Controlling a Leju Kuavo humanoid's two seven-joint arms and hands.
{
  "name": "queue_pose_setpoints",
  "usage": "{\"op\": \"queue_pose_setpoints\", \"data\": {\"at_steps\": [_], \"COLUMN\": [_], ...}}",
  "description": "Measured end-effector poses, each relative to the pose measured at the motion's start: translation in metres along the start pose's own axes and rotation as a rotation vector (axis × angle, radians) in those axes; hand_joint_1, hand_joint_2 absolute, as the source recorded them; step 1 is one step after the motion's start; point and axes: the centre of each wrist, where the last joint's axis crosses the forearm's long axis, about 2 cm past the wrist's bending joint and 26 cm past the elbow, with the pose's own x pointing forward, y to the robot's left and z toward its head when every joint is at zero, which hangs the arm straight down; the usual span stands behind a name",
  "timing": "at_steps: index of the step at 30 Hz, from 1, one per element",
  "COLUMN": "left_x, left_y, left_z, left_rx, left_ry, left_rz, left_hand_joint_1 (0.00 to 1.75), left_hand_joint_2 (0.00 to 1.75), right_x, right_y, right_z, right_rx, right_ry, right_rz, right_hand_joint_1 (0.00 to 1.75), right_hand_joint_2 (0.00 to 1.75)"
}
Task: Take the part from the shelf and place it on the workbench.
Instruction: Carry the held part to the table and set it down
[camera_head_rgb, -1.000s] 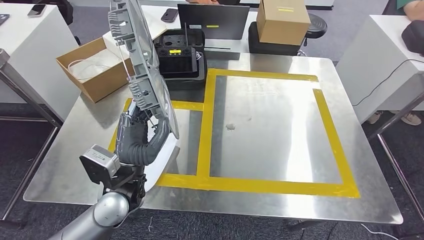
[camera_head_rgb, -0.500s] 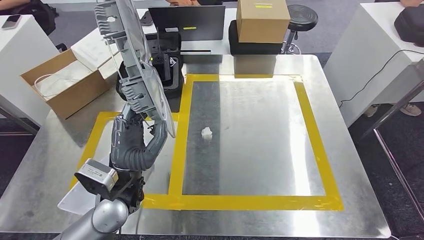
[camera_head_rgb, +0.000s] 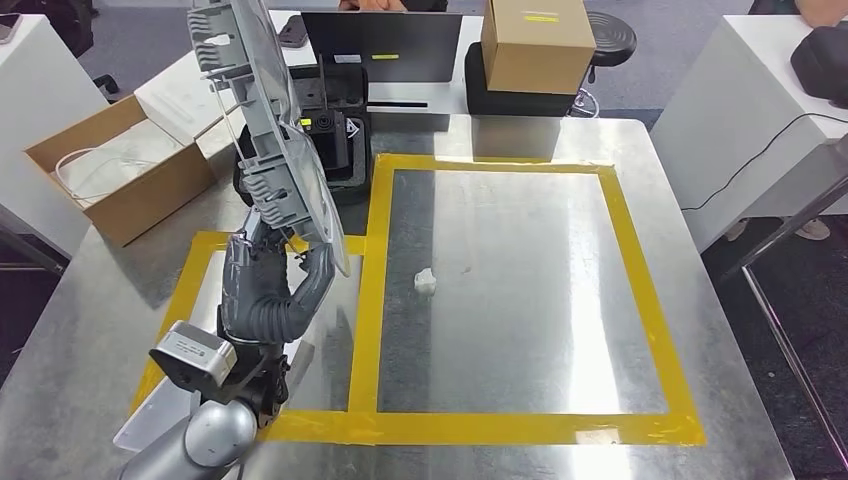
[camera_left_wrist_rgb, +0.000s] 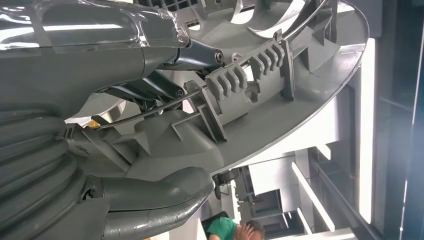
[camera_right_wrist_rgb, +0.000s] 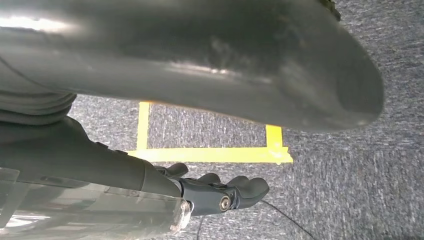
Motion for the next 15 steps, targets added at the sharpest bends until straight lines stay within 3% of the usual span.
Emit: {"op": "queue_pose_setpoints", "data": {"at_steps": [15], "left_x": [-0.004], "left_y": [-0.005], "left_z": [-0.005], "left_rx": [-0.015], "left_ry": [-0.013], "left_rz": [0.026], "left_hand_joint_1": [1.75], "left_hand_joint_2": [1.75], "right_x": [-0.011], "right_y": [-0.007], "right_z": [0.003], "right_rx": [-0.021], "right_ry": [0.030], "right_rz": [-0.018], "right_hand_joint_1": [0.00], "right_hand_joint_2": [0.00]}}
